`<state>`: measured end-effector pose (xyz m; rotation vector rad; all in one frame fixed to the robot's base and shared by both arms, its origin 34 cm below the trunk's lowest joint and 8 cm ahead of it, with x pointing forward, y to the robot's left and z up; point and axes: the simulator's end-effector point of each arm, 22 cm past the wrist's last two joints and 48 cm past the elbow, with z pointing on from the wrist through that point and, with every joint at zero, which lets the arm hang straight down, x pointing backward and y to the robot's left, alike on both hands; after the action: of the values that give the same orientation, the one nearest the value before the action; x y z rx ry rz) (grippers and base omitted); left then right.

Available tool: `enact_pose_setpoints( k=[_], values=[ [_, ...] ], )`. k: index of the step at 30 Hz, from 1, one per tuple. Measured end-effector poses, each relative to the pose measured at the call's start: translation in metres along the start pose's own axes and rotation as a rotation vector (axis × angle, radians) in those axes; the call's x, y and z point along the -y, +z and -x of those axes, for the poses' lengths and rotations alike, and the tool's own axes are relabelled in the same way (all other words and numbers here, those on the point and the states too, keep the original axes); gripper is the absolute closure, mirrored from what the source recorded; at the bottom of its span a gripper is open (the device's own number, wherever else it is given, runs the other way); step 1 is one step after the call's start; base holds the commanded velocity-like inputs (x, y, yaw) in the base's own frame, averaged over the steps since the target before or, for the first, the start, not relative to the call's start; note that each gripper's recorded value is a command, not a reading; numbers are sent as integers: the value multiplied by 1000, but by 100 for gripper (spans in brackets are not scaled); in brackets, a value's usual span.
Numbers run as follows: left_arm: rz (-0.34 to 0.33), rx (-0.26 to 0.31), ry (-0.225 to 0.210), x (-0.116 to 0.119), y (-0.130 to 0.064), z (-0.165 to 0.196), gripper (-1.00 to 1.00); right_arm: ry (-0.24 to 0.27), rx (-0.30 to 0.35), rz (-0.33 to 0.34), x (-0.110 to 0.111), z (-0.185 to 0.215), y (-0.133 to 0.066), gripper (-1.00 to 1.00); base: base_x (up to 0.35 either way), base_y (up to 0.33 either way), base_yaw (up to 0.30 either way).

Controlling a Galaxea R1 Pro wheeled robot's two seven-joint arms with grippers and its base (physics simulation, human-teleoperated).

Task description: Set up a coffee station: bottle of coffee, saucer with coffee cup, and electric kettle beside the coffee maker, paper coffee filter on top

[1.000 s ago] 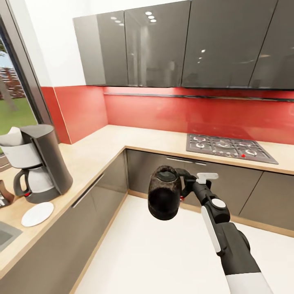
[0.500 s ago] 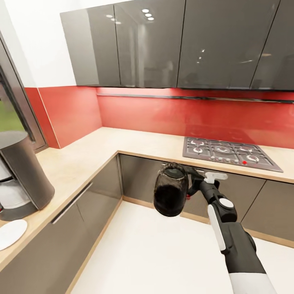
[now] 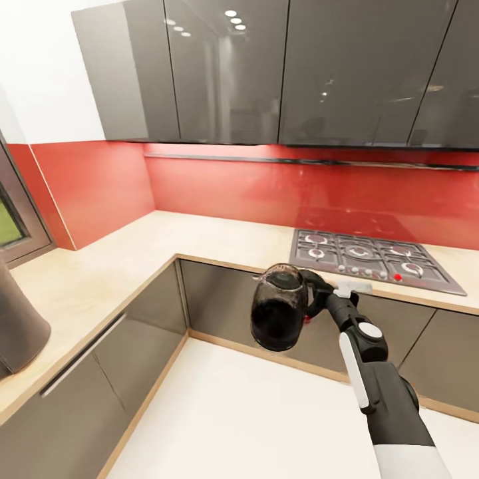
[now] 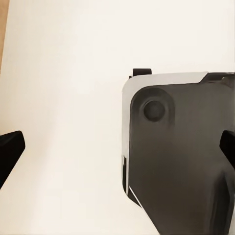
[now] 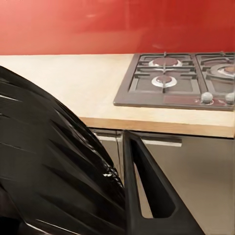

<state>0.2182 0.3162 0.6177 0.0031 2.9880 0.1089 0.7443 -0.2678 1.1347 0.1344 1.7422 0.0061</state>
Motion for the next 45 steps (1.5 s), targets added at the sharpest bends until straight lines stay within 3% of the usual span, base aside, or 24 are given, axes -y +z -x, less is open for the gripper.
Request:
enact_pose_setpoints(
  k=[14,29,33,36,45],
  values=[
    [1,0,-10,0,0,0,-100,1,0,1,-1,0,0,100,288,-194,3],
    [3,1,-12,0,0,0,-100,1,1,3,-2,1,0,100,293,-184,250],
    [14,6,-48,-4,0,2,-100,0,-1,7,-4,0,0,100,240,-238,278],
    [24,7,-117,-7,0,1,-100,-2,2,9,-5,1,0,100,157,-255,278],
    [31,11,-139,-12,0,1,-100,-16,9,37,-19,4,-2,100,77,-113,278]
  ],
)
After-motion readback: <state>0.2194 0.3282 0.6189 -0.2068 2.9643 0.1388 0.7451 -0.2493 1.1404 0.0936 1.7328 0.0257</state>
